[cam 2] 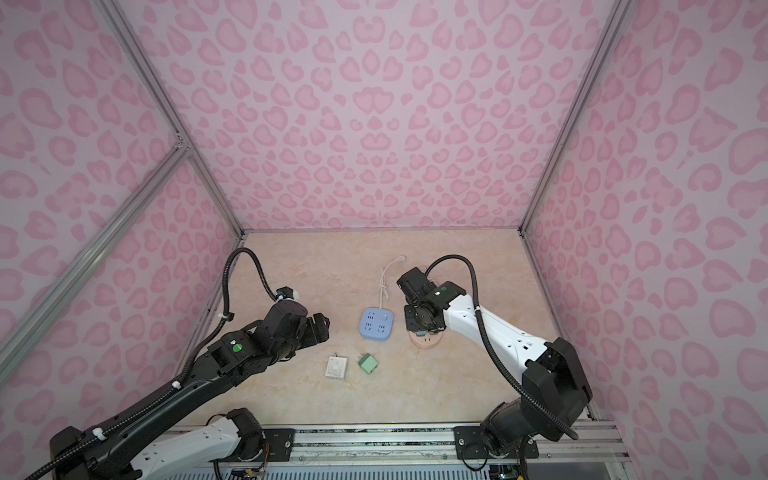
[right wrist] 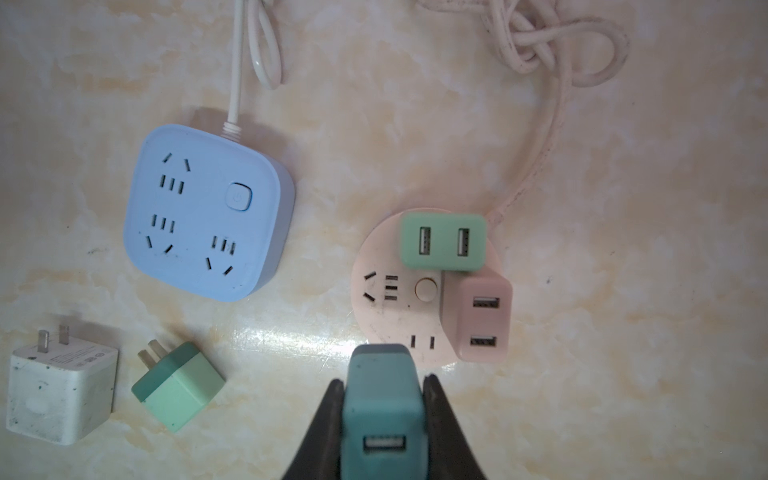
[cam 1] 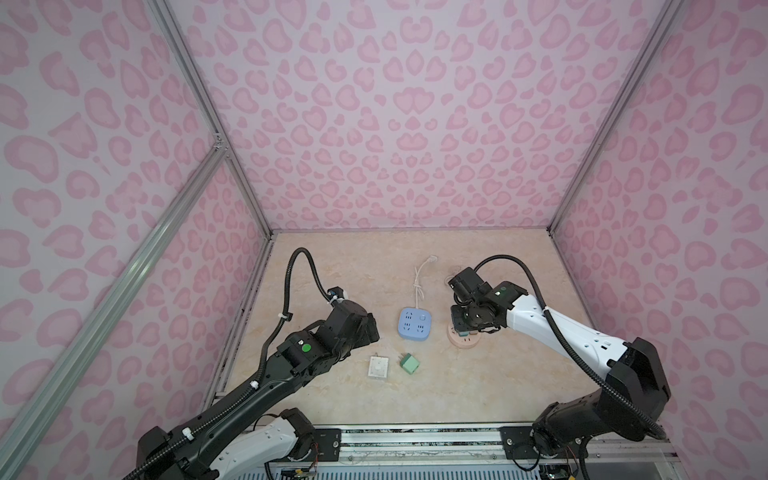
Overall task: Insert the plug
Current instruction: 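Lower the teal adapter with the right gripper over the pink round strip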
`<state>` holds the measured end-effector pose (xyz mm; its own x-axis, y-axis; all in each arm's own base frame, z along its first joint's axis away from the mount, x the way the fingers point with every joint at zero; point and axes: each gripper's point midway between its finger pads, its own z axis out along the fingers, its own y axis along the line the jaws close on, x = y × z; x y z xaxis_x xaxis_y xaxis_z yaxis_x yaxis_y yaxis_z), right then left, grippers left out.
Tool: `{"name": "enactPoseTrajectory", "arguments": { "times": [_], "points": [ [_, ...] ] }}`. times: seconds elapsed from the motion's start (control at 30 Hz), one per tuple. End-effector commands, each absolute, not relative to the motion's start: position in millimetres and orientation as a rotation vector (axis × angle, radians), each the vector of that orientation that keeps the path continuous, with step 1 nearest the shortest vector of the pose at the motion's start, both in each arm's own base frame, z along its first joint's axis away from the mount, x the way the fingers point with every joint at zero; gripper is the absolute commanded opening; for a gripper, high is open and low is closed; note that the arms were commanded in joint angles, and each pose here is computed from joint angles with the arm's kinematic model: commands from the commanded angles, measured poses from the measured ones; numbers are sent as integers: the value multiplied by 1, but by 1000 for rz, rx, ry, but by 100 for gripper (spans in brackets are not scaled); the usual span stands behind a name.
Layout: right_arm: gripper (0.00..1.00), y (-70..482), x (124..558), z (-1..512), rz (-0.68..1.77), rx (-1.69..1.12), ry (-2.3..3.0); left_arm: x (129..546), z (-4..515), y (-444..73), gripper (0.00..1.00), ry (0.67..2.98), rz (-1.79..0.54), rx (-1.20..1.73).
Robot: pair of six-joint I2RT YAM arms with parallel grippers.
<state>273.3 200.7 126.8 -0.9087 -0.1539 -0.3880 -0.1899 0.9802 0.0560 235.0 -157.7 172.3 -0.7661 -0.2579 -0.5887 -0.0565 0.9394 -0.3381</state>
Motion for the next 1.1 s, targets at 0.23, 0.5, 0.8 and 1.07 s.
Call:
{"name": "enactPoseTrajectory", "arguments": {
  "times": [0.23,0.5,0.8,1.07],
  "points": [
    [0,200,291,112,86,-224,2699,241,178,-164,90,2389,-445,-248],
    [0,200,298,96,63,-199,2693,240,175,-165,90,2400,-448,-253],
    [0,198,302,88,28,-187,2679,240,171,-168,90,2409,-466,-259],
    [0,205,297,80,77,-202,2724,239,168,-168,90,2417,-464,-252]
  ]
}}
